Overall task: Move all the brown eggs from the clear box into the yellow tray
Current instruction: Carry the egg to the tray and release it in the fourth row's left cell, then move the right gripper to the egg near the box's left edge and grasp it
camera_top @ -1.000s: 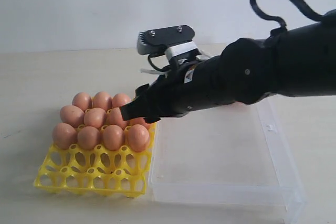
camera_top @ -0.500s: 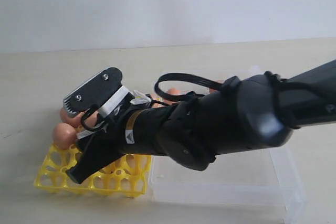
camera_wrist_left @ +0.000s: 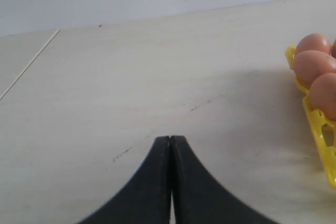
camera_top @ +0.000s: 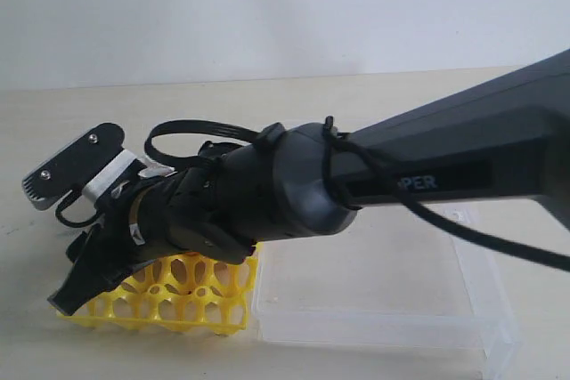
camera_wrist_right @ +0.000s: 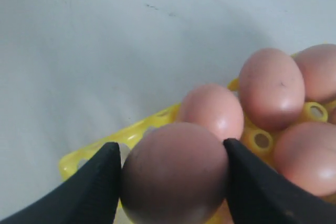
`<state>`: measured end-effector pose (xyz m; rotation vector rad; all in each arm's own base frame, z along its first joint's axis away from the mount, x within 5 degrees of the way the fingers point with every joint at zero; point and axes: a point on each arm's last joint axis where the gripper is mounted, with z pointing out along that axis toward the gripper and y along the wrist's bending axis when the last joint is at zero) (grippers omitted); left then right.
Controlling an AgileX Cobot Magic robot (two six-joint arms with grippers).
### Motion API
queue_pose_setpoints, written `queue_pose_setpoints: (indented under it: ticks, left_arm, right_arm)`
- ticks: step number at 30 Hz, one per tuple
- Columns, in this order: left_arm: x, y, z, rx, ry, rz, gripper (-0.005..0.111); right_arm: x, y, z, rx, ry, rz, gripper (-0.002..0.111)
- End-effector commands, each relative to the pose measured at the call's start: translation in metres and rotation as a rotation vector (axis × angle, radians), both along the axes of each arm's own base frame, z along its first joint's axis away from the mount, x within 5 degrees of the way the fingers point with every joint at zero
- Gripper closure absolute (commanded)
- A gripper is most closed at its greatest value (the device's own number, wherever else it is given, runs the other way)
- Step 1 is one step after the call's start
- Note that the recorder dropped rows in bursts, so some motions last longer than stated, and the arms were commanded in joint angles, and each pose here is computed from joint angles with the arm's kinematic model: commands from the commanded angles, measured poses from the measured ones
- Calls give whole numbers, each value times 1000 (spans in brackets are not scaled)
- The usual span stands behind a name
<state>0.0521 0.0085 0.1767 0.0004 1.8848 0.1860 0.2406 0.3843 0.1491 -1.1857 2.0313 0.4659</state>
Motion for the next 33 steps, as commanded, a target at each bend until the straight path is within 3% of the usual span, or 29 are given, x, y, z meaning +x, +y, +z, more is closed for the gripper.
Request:
queue_pose_setpoints:
  ticks: [1, 10, 13, 15, 16, 17, 19, 22, 26, 29, 33]
  left_arm:
    - [0, 0, 2, -6, -20, -4, 107]
    - [0, 0, 2, -6, -20, -4, 107]
    - [0, 0, 2, -6, -20, -4, 107]
    - [0, 0, 2, -6, -20, -4, 107]
    - [0, 0, 2, -6, -20, -4, 107]
    - [0, 0, 2, -6, -20, -4, 107]
    - [0, 0, 2, -6, -20, -4, 107]
    - [0, 0, 2, -6, -20, -4, 107]
    - [0, 0, 2, -6, -20, -4, 107]
    - [0, 0, 2, -6, -20, -4, 107]
    - [0, 0, 2, -6, -20, -4, 107]
  right_arm:
    - [-3, 12, -2, -28, -18, 35, 108]
    - [0, 23, -15, -108, -14, 63, 106]
    - [0, 24, -14, -118, -8, 63, 88]
    - [0, 24, -13, -115, -5, 61, 70]
    - [0, 24, -12, -111, -3, 59, 54]
    - [0, 24, -12, -112, -6, 61, 50]
    - [0, 23, -4, -108, -18, 67, 51]
    - [-3, 18, 39, -65, -77, 83, 52]
    - [14, -17, 92, -94, -116, 22, 55]
    - [31, -48, 102, -172, -44, -88, 55]
    - [59, -99, 94, -282, 166, -371, 55]
